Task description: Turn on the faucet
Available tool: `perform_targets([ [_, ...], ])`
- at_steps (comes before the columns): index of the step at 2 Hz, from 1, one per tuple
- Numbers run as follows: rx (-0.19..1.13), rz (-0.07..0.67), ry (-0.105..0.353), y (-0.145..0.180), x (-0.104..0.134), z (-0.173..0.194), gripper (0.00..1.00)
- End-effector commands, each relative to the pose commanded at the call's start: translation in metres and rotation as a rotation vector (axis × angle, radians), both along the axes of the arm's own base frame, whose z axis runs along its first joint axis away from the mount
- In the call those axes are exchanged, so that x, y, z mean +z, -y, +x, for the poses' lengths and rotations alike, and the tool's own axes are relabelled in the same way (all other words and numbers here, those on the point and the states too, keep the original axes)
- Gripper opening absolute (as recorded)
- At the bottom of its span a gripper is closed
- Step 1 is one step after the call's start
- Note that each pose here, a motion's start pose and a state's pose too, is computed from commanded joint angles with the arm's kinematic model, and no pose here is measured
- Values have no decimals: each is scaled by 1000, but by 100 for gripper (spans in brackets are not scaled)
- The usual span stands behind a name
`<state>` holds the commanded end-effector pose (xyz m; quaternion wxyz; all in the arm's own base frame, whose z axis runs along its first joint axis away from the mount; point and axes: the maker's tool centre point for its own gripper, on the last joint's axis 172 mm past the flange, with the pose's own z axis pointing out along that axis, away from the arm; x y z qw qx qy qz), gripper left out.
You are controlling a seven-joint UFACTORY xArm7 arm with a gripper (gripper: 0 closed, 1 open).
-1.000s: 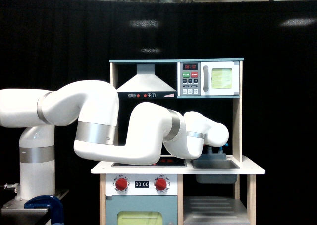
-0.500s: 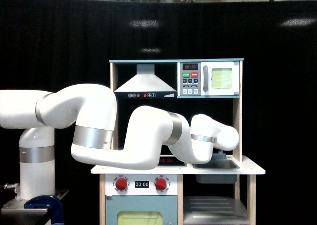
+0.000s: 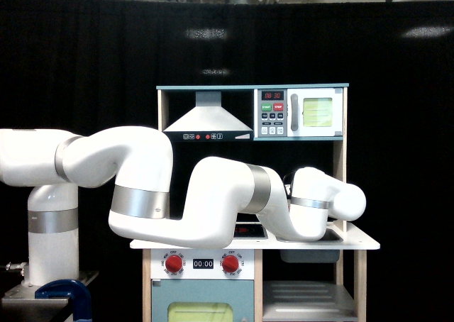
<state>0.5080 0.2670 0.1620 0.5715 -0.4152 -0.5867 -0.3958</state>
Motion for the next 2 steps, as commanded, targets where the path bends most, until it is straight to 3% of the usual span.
perform_targets([
  [1, 0, 0, 0, 12, 5, -15, 100],
  [2, 0, 0, 0, 79, 21, -64, 100],
])
